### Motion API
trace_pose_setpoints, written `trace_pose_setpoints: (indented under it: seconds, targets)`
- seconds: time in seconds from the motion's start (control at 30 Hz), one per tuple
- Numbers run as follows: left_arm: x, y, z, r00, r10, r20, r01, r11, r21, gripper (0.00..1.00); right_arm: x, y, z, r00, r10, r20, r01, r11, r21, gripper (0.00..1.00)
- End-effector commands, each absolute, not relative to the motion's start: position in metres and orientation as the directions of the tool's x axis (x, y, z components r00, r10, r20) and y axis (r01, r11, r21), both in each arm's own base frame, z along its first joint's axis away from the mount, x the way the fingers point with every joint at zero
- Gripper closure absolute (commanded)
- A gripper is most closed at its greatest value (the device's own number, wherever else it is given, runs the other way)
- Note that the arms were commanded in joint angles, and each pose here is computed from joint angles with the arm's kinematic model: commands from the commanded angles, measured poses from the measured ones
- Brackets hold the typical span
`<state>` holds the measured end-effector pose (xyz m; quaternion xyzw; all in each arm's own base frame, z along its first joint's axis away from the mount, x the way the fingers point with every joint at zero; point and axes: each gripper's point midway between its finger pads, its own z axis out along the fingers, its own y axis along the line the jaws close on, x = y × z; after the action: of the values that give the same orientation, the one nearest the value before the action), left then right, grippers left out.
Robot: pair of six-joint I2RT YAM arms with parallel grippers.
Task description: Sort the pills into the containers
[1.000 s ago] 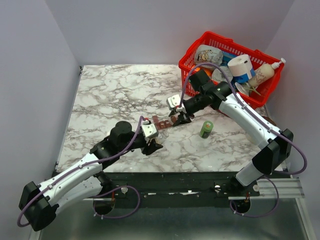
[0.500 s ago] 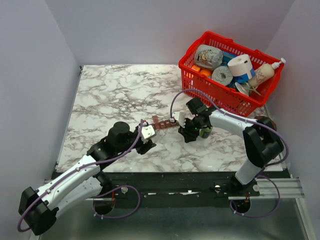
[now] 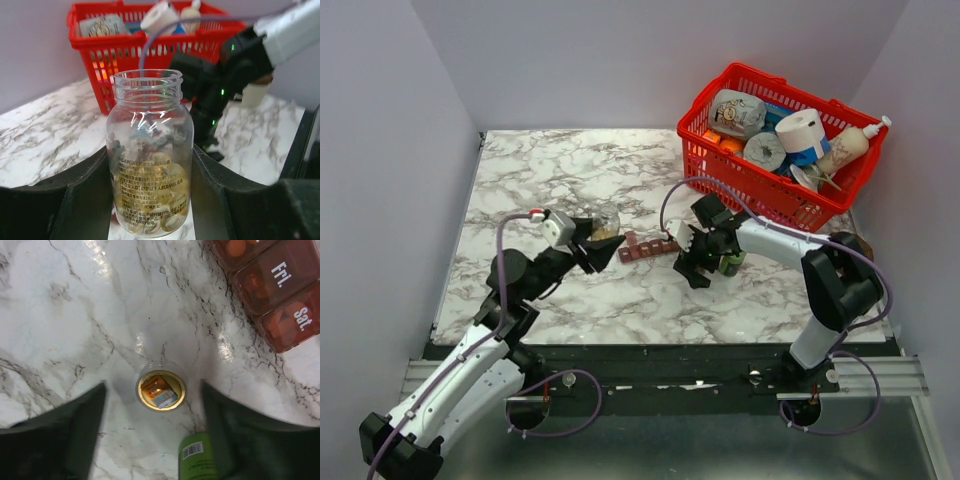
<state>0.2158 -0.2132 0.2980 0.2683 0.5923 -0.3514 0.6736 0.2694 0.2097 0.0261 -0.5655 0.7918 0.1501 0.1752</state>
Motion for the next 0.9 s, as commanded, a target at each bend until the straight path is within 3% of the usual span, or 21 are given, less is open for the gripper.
trace_pose_setpoints:
  seconds: [0.0, 0.13, 0.17, 0.27, 0.37, 0.4, 0.5, 0.53, 0.6, 0.63, 0.7, 0.77, 0.83, 0.87]
  targets:
    - [0.203, -0.182, 0.433, 0.217, -0.544, -0.811, 0.798, 0.577, -0.173, 1.00, 0.274, 0.223, 0.067, -0.242, -0.815, -0.527, -0.961, 0.278, 0.012, 0.00]
    - [0.191, -0.167, 0.489, 0.173, -0.742, -0.647, 0.857, 0.437, -0.273, 1.00, 0.273, 0.235, 0.106, -0.178, -0.768, -0.615, -0.972, 0.235, -0.012, 0.00]
    - [0.180, -0.162, 0.507, 0.111, -0.811, -0.574, 0.888, 0.340, -0.309, 1.00, 0.273, 0.237, 0.111, -0.170, -0.761, -0.626, -0.973, 0.230, -0.015, 0.00]
    - [0.171, -0.162, 0.529, 0.027, -0.850, -0.525, 0.923, 0.223, -0.315, 1.00, 0.272, 0.241, 0.125, -0.141, -0.738, -0.660, -0.976, 0.216, -0.033, 0.00]
    - [0.170, -0.169, 0.534, -0.101, -0.841, -0.531, 0.926, 0.116, -0.359, 1.00, 0.272, 0.242, 0.130, -0.133, -0.730, -0.670, -0.975, 0.217, -0.043, 0.00]
    - [0.153, -0.175, 0.542, -0.231, -0.818, -0.526, 0.927, -0.020, -0.375, 1.00, 0.272, 0.241, 0.131, -0.132, -0.728, -0.673, -0.976, 0.216, -0.041, 0.00]
    - [0.123, -0.179, 0.564, -0.433, -0.742, -0.511, 0.892, -0.275, -0.358, 1.00, 0.271, 0.242, 0.137, -0.125, -0.716, -0.687, -0.976, 0.214, -0.045, 0.00]
    - [0.124, -0.188, 0.558, -0.502, -0.675, -0.541, 0.860, -0.324, -0.394, 1.00, 0.272, 0.241, 0.138, -0.125, -0.712, -0.691, -0.975, 0.217, -0.048, 0.00]
    - [0.098, -0.191, 0.568, -0.497, -0.599, -0.628, 0.866, -0.384, -0.319, 1.00, 0.272, 0.242, 0.141, -0.120, -0.706, -0.698, -0.975, 0.215, -0.051, 0.00]
    - [0.100, -0.200, 0.555, -0.541, -0.503, -0.674, 0.837, -0.395, -0.378, 1.00, 0.274, 0.242, 0.142, -0.121, -0.704, -0.700, -0.974, 0.220, -0.052, 0.00]
    - [0.115, -0.208, 0.546, -0.621, -0.431, -0.655, 0.783, -0.375, -0.496, 1.00, 0.274, 0.241, 0.140, -0.128, -0.706, -0.697, -0.973, 0.225, -0.049, 0.00]
    - [0.151, -0.219, 0.520, -0.699, -0.394, -0.597, 0.705, -0.245, -0.665, 1.00, 0.274, 0.241, 0.141, -0.126, -0.704, -0.699, -0.973, 0.226, -0.053, 0.00]
    - [0.175, -0.217, 0.507, -0.658, -0.411, -0.631, 0.706, -0.044, -0.707, 1.00, 0.274, 0.239, 0.140, -0.129, -0.703, -0.699, -0.971, 0.232, -0.053, 0.00]
    - [0.218, -0.212, 0.440, -0.631, -0.367, -0.684, 0.622, 0.288, -0.728, 1.00, 0.275, 0.239, 0.143, -0.130, -0.700, -0.702, -0.970, 0.238, -0.057, 0.00]
